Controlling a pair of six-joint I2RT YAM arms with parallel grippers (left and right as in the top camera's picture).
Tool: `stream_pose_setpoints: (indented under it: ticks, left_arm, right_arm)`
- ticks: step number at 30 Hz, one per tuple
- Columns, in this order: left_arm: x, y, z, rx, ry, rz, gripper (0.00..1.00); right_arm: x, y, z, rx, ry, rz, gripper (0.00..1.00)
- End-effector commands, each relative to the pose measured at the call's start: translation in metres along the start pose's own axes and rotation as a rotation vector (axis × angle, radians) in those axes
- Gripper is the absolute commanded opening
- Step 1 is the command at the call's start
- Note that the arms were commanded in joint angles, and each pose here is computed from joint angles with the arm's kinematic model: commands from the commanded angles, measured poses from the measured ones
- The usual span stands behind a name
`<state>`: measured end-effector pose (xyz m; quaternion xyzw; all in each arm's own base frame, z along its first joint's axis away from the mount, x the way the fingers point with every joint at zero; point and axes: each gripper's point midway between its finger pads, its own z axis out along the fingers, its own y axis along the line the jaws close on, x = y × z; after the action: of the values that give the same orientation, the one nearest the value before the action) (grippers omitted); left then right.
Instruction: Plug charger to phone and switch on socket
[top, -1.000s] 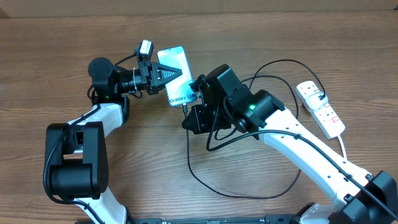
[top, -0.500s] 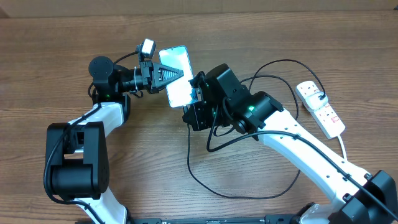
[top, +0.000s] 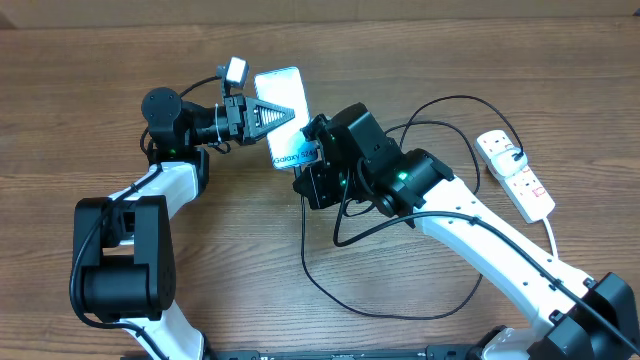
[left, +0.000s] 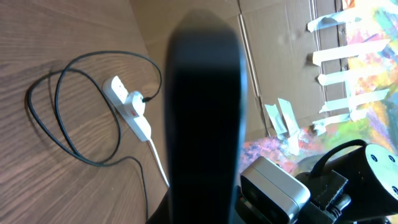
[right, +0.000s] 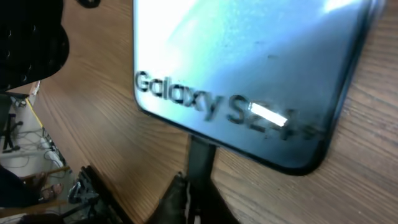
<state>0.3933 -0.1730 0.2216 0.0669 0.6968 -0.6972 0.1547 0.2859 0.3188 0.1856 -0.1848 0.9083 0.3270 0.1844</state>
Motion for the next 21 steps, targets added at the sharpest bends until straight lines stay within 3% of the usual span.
stream_pose_setpoints:
  ticks: [1,5,7,10,13,16,21]
  left_arm:
    - [0.039,-0.005,0.018,0.045,0.194,0.036,0.04]
    - [0.037,-0.005,0.017,0.044,0.184,0.053,0.04]
    - [0.035,-0.004,0.016,0.045,0.175,0.093,0.04]
    - [0.033,-0.004,0.016,0.047,0.160,0.156,0.04]
    - [0.032,-0.004,0.016,0.048,0.154,0.192,0.04]
    - [0.028,-0.003,0.017,0.043,0.134,0.186,0.04]
    - [0.013,0.005,0.019,0.008,0.040,0.084,0.04]
  right_arm:
    - [-0.035,0.005,-0.011,0.007,-0.127,-0.058,0.17]
    - [-0.023,0.001,-0.012,0.026,-0.082,-0.040,0.19]
    - [-0.019,0.003,-0.019,0.031,-0.070,-0.035,0.24]
    - [-0.018,0.013,-0.045,0.030,-0.073,-0.036,0.43]
    - [-0.017,0.028,-0.079,0.022,-0.093,-0.045,0.52]
    - [-0.008,0.041,-0.114,0.010,-0.119,-0.056,0.73]
    - [0.011,0.038,-0.119,0.060,-0.093,-0.066,0.75]
